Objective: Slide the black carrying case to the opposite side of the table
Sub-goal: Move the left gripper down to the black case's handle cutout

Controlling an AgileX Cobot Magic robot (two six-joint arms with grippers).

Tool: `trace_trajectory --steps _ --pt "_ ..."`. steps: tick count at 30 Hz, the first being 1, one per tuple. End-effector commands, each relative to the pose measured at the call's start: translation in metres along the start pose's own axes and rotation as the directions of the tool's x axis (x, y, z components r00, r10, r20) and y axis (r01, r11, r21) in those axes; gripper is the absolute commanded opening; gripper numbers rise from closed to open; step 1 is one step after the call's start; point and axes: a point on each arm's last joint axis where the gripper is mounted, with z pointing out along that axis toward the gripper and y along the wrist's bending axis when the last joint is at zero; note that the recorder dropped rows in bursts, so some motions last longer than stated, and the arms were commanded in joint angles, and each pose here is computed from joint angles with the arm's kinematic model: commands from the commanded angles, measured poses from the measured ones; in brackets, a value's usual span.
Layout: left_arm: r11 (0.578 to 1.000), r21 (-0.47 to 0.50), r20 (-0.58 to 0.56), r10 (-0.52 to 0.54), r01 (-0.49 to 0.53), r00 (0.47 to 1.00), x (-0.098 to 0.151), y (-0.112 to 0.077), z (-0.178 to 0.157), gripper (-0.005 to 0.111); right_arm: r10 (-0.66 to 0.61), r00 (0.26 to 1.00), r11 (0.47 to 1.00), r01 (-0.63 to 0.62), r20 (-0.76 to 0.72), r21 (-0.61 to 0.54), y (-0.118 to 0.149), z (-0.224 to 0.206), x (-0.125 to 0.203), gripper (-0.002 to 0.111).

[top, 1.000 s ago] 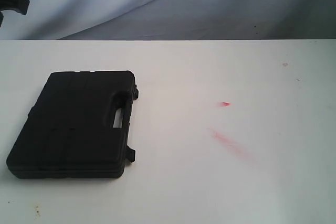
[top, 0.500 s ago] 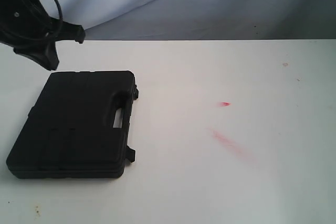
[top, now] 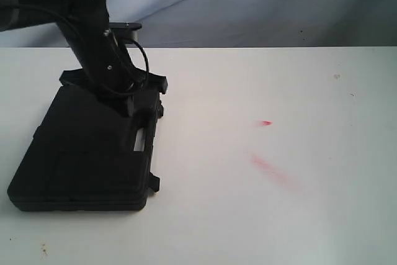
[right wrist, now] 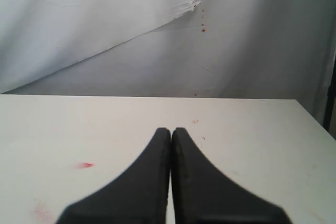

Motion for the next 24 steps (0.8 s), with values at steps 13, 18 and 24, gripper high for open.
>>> trace_trajectory --steps 13,18,24 --pt "0.99 0.036 0.05 -0.139 0.138 0.989 -0.022 -0.014 0.04 0.061 0.004 1.0 1.0 -0.004 0.014 0.006 0.0 0.0 0.0 0.0" --pt "0.983 0.069 0.012 -0.173 0.171 0.985 -0.02 -0.018 0.046 0.06 0.004 1.0 1.0 -0.004 0.014 0.006 0.0 0.0 0.0 0.0" --pt "0.983 0.059 -0.018 -0.17 0.171 0.985 -0.015 -0.029 0.058 0.04 0.004 1.0 1.0 -0.004 0.014 0.006 0.0 0.0 0.0 0.0"
